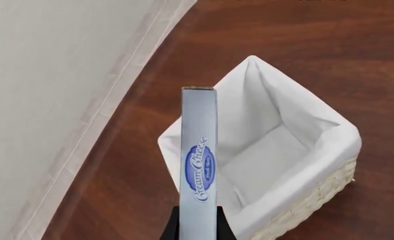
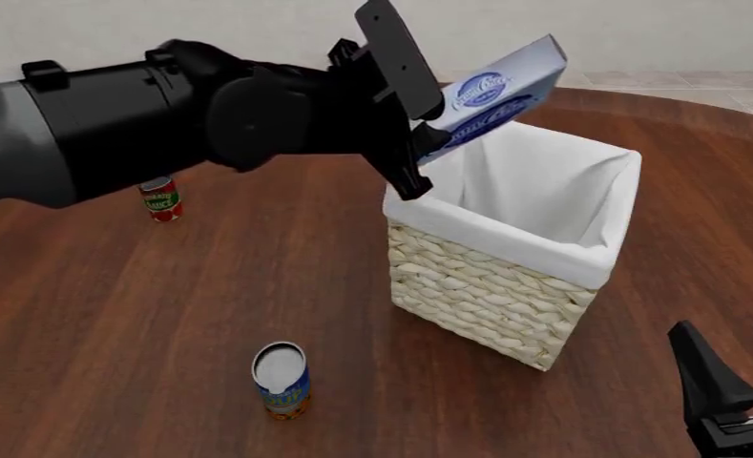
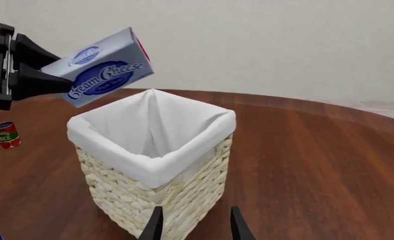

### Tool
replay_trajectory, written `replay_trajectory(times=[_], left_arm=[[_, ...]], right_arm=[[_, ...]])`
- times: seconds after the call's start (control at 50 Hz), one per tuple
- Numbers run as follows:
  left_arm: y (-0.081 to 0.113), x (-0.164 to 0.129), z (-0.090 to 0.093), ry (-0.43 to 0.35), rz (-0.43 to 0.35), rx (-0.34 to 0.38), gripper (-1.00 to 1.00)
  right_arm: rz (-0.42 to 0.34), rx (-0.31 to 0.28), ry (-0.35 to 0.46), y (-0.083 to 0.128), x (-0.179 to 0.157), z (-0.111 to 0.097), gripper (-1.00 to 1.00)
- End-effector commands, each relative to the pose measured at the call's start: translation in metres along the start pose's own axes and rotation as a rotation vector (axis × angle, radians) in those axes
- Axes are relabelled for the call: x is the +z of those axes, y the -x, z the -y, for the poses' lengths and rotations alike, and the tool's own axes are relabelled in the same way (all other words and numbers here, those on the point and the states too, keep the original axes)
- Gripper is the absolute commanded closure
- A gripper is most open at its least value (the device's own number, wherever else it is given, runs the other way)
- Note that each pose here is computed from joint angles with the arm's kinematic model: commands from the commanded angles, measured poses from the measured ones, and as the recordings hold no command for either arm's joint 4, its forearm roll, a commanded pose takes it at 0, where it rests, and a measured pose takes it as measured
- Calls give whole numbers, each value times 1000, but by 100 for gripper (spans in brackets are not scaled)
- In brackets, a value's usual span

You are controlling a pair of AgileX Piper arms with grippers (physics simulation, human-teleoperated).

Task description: Pick up the cream cheese box, and put it in the basket.

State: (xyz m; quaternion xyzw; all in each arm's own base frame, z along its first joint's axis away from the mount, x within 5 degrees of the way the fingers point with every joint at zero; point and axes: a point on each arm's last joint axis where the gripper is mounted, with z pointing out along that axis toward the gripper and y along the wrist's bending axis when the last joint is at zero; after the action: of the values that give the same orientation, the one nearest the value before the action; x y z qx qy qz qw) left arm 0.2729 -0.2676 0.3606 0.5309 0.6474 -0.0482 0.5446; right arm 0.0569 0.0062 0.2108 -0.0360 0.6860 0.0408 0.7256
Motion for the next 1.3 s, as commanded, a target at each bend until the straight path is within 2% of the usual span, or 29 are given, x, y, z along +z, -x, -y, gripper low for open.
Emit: replay_trajectory(times=[0.02,0.6,1.3], left_arm=[[8,2,2,-3,25,12,100],[20,15,17,-43,39,25,100],[7,33,23,-59,3,10,100]], right_arm=[[0,2,1,0,0,0,-100],[1,12,-1,0,0,0,-100],[1,16,2,0,0,0,-100]])
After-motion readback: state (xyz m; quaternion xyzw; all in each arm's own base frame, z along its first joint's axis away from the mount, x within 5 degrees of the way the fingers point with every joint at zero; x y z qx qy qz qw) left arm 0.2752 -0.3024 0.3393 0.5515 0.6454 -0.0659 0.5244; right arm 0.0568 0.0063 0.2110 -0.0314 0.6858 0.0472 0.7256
